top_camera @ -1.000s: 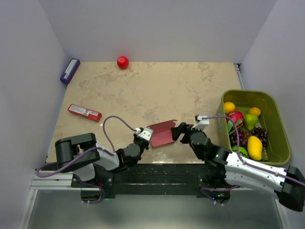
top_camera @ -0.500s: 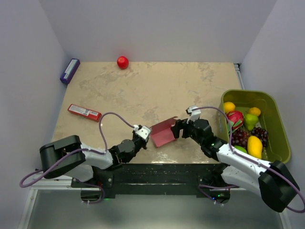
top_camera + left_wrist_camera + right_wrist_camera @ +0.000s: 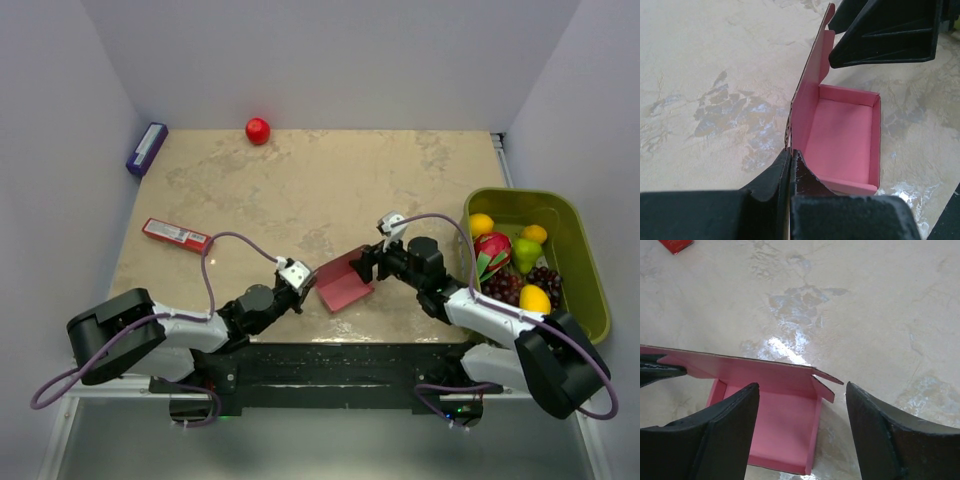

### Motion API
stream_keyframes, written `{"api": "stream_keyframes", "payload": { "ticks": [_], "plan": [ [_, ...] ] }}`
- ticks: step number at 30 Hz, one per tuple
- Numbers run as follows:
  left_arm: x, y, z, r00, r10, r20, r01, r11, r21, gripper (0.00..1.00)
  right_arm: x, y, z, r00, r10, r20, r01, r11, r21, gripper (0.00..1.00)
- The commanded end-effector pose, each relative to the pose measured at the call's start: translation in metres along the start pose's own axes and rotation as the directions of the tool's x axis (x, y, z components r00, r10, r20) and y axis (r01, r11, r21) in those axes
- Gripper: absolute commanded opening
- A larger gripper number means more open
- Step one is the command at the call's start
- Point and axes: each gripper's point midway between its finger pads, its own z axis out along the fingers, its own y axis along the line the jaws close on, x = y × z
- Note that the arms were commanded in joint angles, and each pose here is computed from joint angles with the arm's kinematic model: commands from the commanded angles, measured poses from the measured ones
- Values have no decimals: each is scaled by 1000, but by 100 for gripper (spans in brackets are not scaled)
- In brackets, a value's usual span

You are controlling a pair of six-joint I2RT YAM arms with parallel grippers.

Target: Fold the paper box

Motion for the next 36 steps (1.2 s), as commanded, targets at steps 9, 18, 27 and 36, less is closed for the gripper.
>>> {"api": "stream_keyframes", "payload": {
  "ticks": [9,18,27,36],
  "plan": [
    [-7,-1,4,1000,-14,8,14,1000,16,0,-28,19,5,994,-64,83,73,991,-115,39],
    [-7,-4,12,1000,7,-6,-6,1000,24,0,-24,15,13,996,-68,52,73,992,-100,27],
    [-6,-6,14,1000,16,-14,-16,999,37,0,-31,1,28,994,-92,59,95,995,-36,16],
    [-8,-4,14,999,29,-16,-29,999,31,0,-35,-4,36,992,-108,61,109,994,-21,0]
  ]
}}
